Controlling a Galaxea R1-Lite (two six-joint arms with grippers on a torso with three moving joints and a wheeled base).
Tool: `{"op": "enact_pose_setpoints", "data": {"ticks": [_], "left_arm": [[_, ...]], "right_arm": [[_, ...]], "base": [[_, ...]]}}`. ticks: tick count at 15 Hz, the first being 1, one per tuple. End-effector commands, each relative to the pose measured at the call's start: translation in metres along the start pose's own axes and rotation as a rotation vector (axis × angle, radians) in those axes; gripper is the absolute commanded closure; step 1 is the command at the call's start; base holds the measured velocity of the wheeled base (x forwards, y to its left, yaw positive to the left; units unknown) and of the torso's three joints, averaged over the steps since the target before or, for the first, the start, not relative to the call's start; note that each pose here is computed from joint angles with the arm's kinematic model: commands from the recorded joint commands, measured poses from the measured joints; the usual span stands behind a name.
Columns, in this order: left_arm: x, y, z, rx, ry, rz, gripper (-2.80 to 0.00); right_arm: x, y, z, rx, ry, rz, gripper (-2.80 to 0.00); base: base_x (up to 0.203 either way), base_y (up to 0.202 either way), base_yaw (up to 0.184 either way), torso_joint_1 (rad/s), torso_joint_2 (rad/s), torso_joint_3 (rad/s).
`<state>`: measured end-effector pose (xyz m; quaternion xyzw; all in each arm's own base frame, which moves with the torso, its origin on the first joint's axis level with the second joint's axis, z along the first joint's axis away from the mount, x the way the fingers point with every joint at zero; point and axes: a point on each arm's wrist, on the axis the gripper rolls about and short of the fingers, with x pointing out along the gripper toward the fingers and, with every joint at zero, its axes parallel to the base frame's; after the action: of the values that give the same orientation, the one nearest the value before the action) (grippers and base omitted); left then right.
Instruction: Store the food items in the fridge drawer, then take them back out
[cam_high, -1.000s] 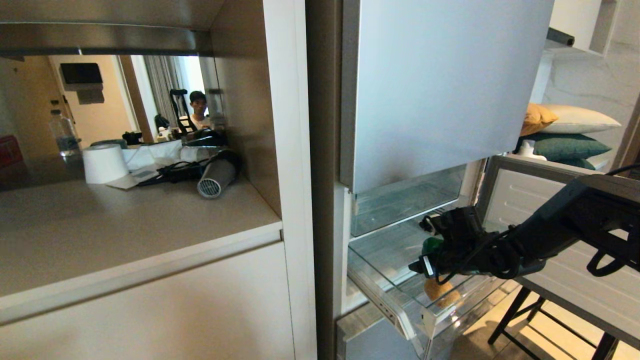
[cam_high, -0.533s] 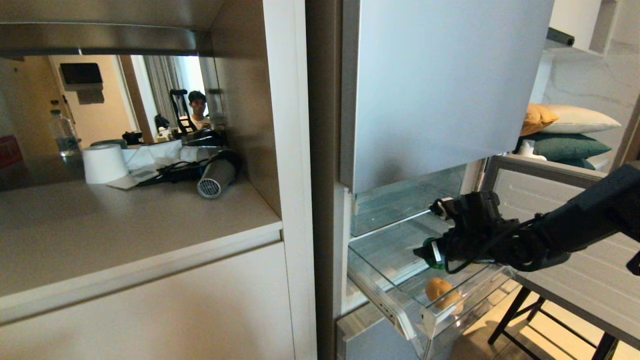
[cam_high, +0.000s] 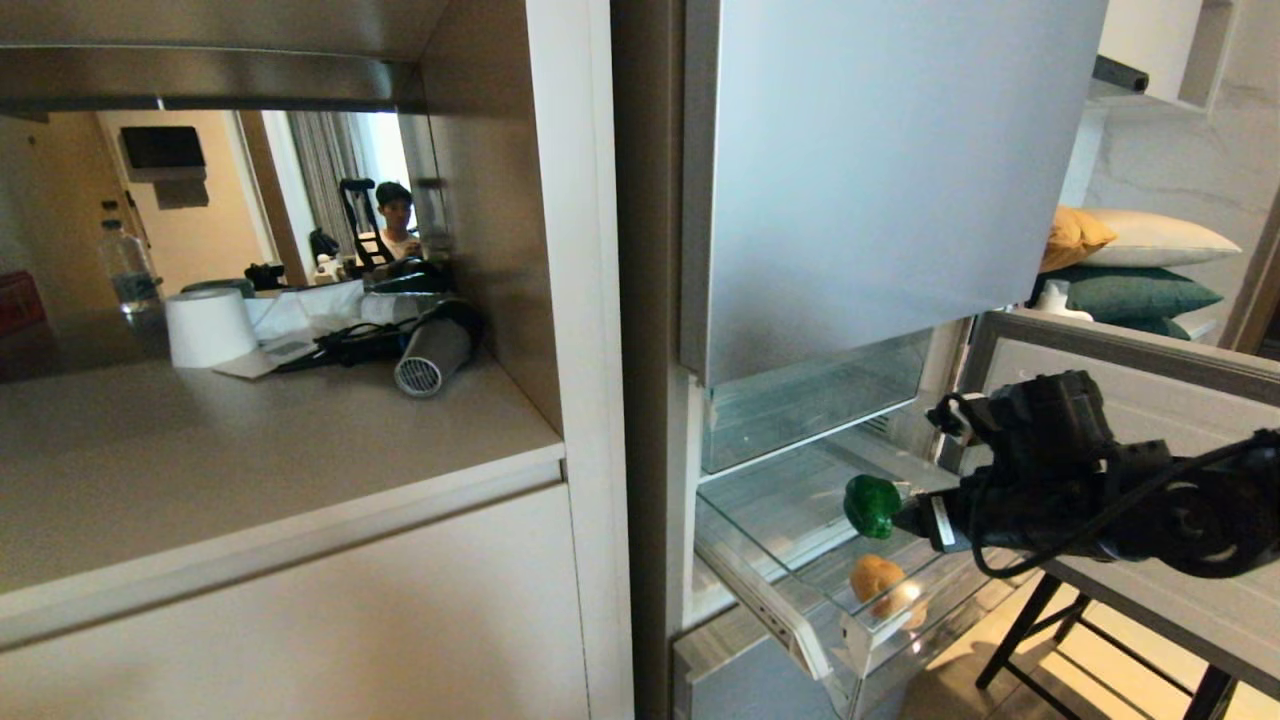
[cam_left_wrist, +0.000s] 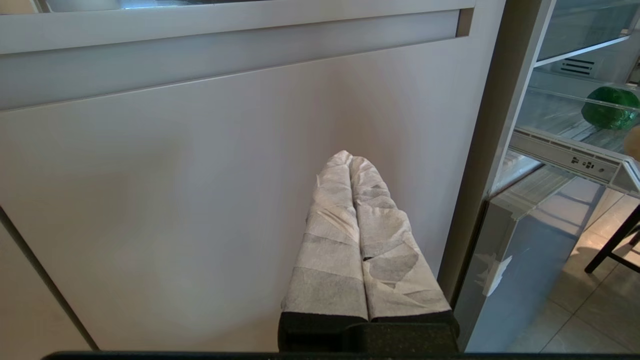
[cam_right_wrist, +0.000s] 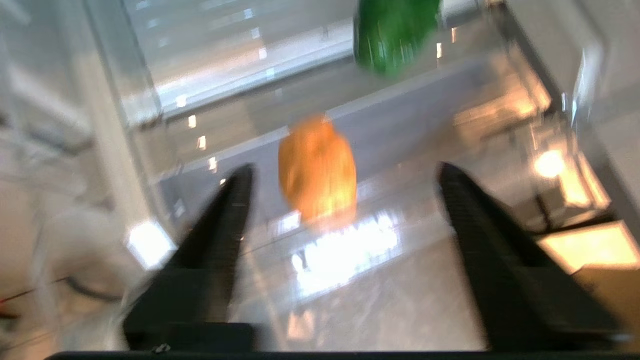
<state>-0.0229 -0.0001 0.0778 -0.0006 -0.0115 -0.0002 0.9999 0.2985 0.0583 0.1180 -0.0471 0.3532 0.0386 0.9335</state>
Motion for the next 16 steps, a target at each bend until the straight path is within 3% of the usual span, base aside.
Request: {"op": "enact_pose_setpoints", "data": {"ticks": [1, 7, 16], "left_arm": [[0.001, 0.0, -0.003, 0.0, 0.011, 0.0, 0.0], [0.001, 0.0, -0.003, 0.0, 0.011, 0.0, 0.0], [0.001, 0.0, -0.003, 0.0, 0.011, 0.0, 0.0]], "right_arm": [[-0.035, -0.004, -0.006, 0.027, -0.052, 0.0, 0.0], [-0.088, -0.016, -0.086, 0.108, 0.041, -0.019, 0.0], [0.016, -0.041, -0.102, 0.232, 0.212, -0.067, 0.0]], "base": [[0.0, 0.0, 0.0, 0.0, 0.0, 0.0], [0.0, 0.0, 0.0, 0.0, 0.0, 0.0], [0.0, 0.0, 0.0, 0.0, 0.0, 0.0]]}}
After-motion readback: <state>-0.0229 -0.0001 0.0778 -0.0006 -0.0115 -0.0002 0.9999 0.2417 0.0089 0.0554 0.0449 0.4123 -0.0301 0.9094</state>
